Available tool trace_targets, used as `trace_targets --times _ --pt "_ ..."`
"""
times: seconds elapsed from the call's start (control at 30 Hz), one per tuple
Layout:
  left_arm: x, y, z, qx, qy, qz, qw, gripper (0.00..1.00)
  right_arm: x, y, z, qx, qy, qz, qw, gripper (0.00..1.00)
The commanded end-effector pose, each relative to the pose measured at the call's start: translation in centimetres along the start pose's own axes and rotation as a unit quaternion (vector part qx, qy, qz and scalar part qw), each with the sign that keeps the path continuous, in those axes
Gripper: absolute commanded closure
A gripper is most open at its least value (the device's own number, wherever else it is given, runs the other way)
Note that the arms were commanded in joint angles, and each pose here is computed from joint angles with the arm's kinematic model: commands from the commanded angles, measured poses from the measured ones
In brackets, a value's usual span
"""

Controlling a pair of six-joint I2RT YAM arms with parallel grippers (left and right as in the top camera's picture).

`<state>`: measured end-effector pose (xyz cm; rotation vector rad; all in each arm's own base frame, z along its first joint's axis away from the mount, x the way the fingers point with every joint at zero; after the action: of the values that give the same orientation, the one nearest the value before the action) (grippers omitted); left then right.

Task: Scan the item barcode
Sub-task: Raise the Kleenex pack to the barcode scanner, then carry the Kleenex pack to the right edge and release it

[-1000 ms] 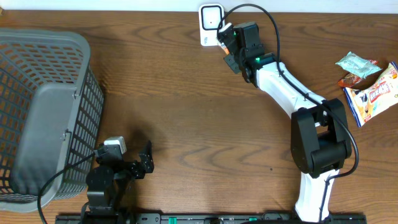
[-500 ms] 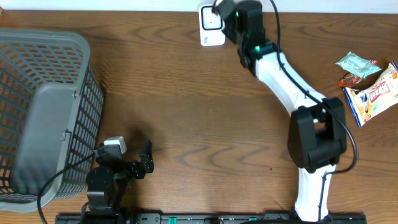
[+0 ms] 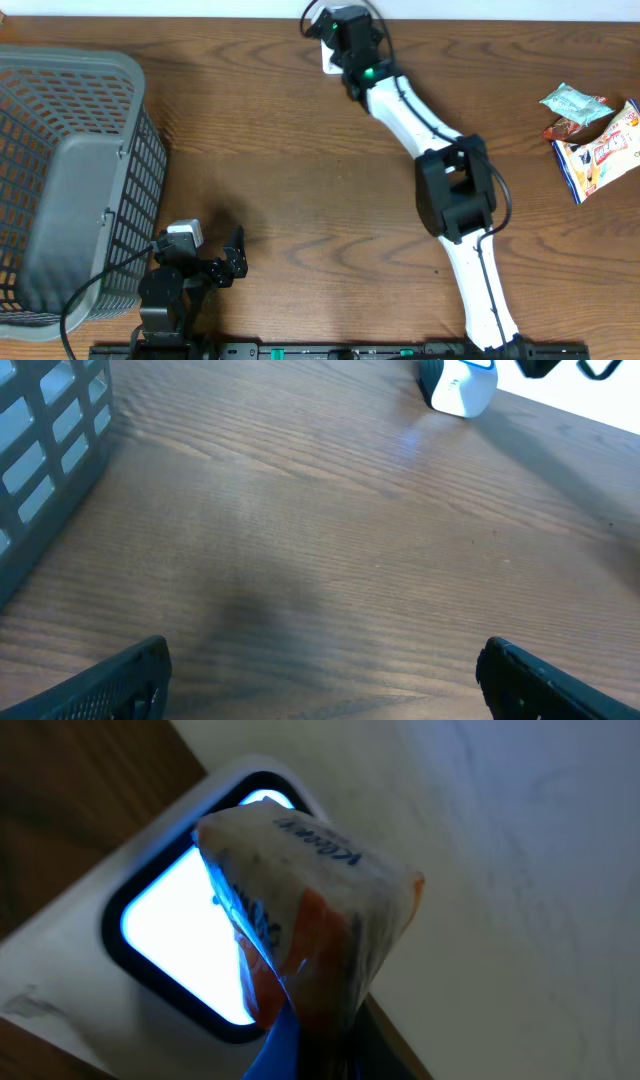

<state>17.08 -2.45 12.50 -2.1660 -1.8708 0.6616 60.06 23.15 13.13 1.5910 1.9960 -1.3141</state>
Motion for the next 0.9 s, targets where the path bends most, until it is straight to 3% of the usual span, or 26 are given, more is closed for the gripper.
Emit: trace_targets --times 0.0,0.2,0.47,0.63,0.87 --pt "0.0 0.2 0.8 0.015 -0.006 0.003 1.000 0.02 -0.3 -1.1 -1.9 -0.012 -0.011 0.018 1.000 0.99" --pt "0.0 0.2 0.8 0.015 -0.006 0.003 1.000 0.02 -1.9 -1.9 -1.3 0.035 -0.016 0.076 0.996 0.99" --pt "0.0 0.2 0.8 0.015 -0.006 0.003 1.000 0.02 -8.9 -5.3 0.9 0.103 0.070 0.136 0.983 0.99" --pt "0.0 0.2 0.8 0.015 -0.006 0.003 1.000 0.02 -14.2 -7.0 6.9 0.191 0.144 0.146 0.960 0.99" --pt "0.0 0.2 0.8 0.015 -0.006 0.003 1.000 0.02 -17.9 -6.4 20.5 0.344 0.237 0.125 0.900 0.99"
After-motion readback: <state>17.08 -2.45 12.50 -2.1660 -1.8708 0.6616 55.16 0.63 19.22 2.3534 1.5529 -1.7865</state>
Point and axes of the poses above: each gripper's point midway between its finger pads, its own y axis out along the fingers, its own x axis along the line the jaws close on, z = x × y, the point moved 5 cm from there along -y, back along the fingers, and after that the axes turned 7 degrees about y, right-handed, at the moved point
